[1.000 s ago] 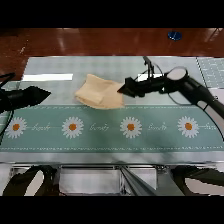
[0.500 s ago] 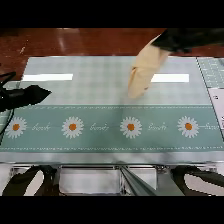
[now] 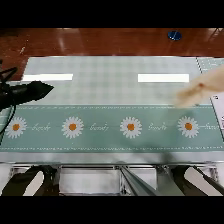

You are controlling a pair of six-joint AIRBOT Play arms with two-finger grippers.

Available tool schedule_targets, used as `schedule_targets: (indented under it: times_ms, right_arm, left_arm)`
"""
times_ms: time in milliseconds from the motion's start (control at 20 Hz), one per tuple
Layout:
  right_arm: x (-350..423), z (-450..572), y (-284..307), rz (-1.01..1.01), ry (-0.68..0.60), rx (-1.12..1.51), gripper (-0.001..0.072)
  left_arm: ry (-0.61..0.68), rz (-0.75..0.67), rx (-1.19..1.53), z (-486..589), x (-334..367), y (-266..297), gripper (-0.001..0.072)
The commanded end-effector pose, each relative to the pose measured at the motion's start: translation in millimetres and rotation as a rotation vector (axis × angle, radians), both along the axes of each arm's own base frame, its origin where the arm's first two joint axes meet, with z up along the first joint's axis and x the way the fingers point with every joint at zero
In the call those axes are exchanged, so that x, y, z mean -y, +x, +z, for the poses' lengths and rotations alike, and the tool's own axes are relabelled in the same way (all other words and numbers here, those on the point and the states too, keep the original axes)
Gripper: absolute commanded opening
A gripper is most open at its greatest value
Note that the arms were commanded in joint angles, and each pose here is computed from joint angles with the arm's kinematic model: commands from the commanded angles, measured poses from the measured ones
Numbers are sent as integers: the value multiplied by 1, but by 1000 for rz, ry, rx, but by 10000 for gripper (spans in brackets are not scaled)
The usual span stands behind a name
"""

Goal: Fold the shirts.

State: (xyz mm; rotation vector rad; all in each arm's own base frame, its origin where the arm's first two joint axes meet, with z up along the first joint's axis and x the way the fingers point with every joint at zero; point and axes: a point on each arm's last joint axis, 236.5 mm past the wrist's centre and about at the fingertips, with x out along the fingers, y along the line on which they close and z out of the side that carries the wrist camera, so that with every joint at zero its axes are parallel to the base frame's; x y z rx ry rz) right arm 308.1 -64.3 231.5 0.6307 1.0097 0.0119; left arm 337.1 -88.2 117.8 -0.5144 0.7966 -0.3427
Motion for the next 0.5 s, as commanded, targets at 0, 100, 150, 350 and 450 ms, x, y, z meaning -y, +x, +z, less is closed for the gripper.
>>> schedule_targets:
  times_ms: [0,100,150,350,450]
  right_arm:
    - [39,-50,-74,-189,0,-225,16]
    - [54,-76,-109,-322,12,-308,16]
    - [62,-88,-131,-401,2,-357,16]
    - [101,-119,-272,-846,-249,-749,20]
    - [97,-131,-301,-930,-283,-848,239]
  left_arm:
    - [-3,-32,8,-5,18,7,20]
    - [-4,-75,-10,-13,34,7,20]
    - [-4,-94,-19,-17,41,6,20]
    - [-2,-149,-54,-32,63,5,20]
    - [0,-154,-61,-38,68,8,20]
